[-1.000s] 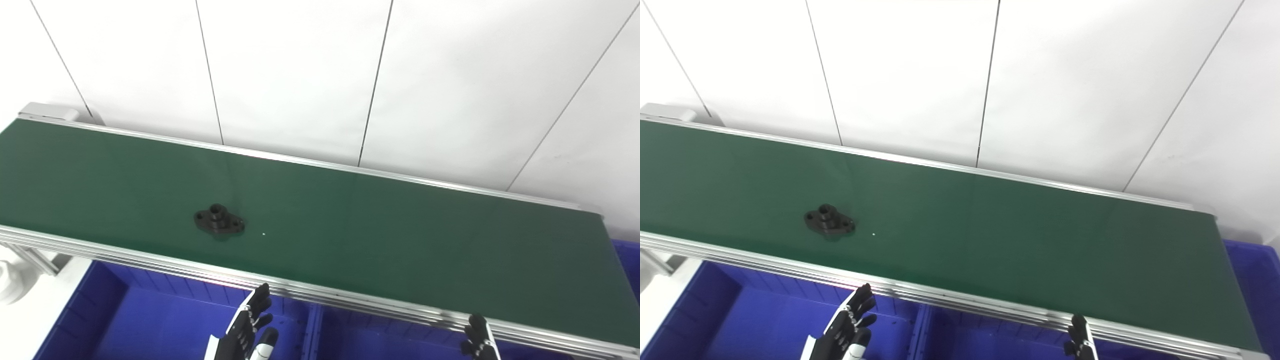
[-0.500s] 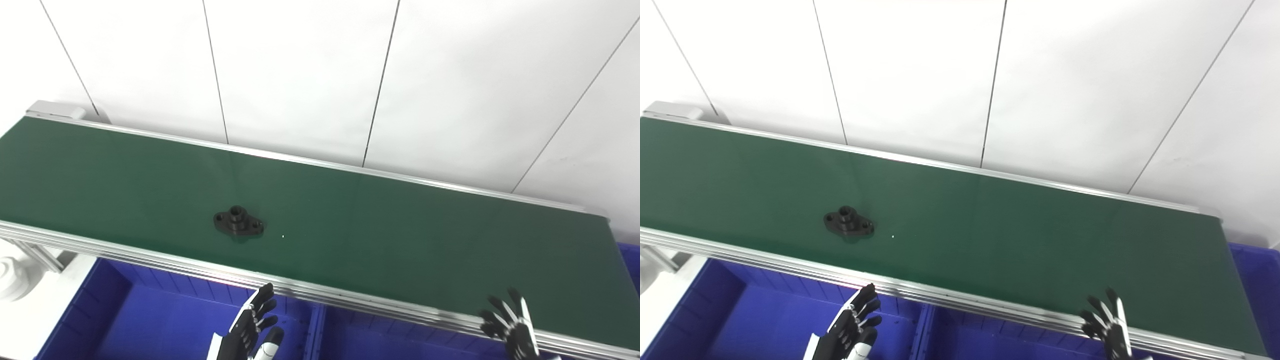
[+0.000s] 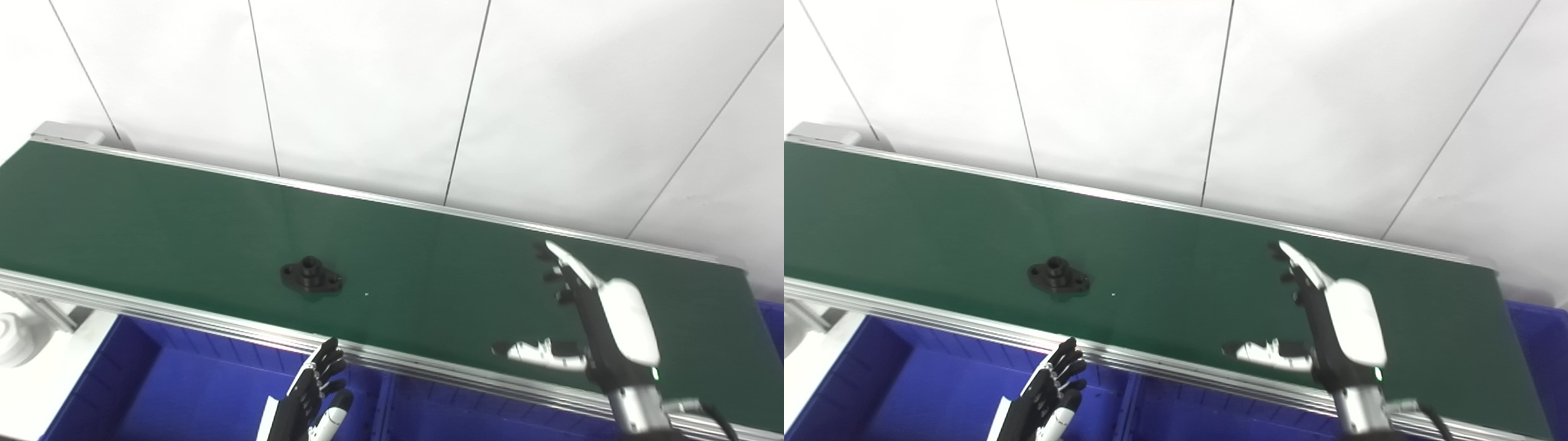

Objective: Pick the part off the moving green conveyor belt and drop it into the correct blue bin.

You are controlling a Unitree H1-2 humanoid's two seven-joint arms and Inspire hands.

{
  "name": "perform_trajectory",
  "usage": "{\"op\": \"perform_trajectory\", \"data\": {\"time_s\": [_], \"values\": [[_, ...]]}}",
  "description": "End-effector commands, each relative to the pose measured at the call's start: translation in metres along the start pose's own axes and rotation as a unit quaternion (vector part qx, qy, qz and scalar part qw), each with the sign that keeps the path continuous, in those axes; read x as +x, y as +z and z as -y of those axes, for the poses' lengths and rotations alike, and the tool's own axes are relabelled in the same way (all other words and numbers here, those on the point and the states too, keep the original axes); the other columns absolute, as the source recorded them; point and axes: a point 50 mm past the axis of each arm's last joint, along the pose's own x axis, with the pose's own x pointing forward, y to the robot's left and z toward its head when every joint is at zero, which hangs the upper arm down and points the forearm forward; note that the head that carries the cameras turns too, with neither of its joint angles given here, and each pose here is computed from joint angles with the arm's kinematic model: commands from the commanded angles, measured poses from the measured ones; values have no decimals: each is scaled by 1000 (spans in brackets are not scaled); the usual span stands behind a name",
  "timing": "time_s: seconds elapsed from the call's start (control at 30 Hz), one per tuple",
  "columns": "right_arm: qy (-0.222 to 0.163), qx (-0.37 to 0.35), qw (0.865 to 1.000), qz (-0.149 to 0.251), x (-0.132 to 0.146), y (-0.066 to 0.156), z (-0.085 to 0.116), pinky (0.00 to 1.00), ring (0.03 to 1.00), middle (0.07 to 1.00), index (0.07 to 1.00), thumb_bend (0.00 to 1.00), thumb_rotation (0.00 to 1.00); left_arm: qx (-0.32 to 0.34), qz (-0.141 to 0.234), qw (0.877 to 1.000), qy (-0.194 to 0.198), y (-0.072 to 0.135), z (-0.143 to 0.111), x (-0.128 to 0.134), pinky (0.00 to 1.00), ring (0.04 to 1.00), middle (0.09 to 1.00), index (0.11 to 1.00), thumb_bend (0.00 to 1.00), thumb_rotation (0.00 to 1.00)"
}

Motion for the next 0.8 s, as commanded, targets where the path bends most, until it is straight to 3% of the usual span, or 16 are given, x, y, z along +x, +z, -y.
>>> {"op": "perform_trajectory", "data": {"time_s": [0.0, 0.33, 0.77], "values": [[-4, -32, 999, 4, 19, 3, 4, 512, 665, 808, 855, 966, 404, -6, 31, 999, -6, 10, 8, 5, 785, 837, 879, 895, 358, 687], [47, -121, 991, 20, 81, 7, -26, 481, 640, 801, 844, 983, 391, -13, 30, 999, -6, 14, 9, 2, 769, 819, 864, 892, 372, 662], [107, -162, 980, 33, 126, 36, -72, 493, 634, 776, 815, 1000, 413, -15, 33, 999, -2, 17, 16, 2, 743, 802, 856, 889, 369, 626]]}}
